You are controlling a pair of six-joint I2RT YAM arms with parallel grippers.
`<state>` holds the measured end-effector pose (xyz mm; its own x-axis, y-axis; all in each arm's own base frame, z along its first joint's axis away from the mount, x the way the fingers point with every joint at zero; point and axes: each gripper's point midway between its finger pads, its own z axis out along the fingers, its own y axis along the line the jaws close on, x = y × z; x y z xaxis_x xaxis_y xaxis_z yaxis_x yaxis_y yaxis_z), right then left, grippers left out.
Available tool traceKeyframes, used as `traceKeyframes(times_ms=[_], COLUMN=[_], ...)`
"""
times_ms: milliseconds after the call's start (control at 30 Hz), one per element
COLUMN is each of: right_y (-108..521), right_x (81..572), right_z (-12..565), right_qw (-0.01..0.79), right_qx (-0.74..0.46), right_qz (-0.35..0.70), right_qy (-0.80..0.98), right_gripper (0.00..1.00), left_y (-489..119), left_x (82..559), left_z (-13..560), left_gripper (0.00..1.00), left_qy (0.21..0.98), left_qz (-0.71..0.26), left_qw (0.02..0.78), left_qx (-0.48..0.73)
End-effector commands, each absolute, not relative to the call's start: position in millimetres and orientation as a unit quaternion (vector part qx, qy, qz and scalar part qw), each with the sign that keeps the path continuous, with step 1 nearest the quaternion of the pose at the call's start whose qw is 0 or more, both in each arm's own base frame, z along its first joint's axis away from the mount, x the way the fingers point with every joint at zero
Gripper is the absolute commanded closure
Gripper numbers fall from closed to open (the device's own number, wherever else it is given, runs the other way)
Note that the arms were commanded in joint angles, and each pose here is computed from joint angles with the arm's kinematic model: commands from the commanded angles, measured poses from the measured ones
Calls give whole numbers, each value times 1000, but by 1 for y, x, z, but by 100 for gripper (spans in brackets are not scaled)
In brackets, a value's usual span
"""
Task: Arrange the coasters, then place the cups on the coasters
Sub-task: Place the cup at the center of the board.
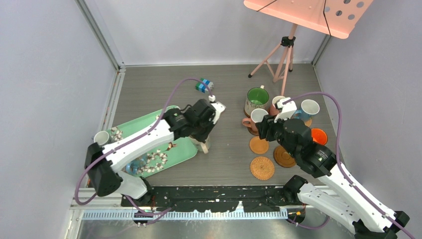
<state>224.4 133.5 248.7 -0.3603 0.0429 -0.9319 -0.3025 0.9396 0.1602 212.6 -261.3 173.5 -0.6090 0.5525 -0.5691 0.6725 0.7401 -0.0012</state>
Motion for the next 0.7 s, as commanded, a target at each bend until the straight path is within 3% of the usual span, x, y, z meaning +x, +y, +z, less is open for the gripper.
traceKeyframes(times_ms=[0, 500, 567, 667], right_y=[124, 118, 118, 119], right_x=[225, 217, 217, 216], right_z=[258, 252, 251, 249], right_qw=[580, 580, 581, 578], right_qx=[-70, -68, -67, -66], right_qz=[140, 145, 145, 148], right_qy=[799, 798, 798, 800], right_gripper=[47, 47, 47, 47], left_y=[-303, -344, -345, -344], left_x=[224, 209, 209, 210], left_z=[201, 186, 184, 187], left_gripper=[100, 100, 95, 78], left_qy=[860, 860, 862, 863], left_qz=[-124, -161, -162, -163], left_qw=[336, 320, 317, 323], left_qx=[364, 364, 362, 352])
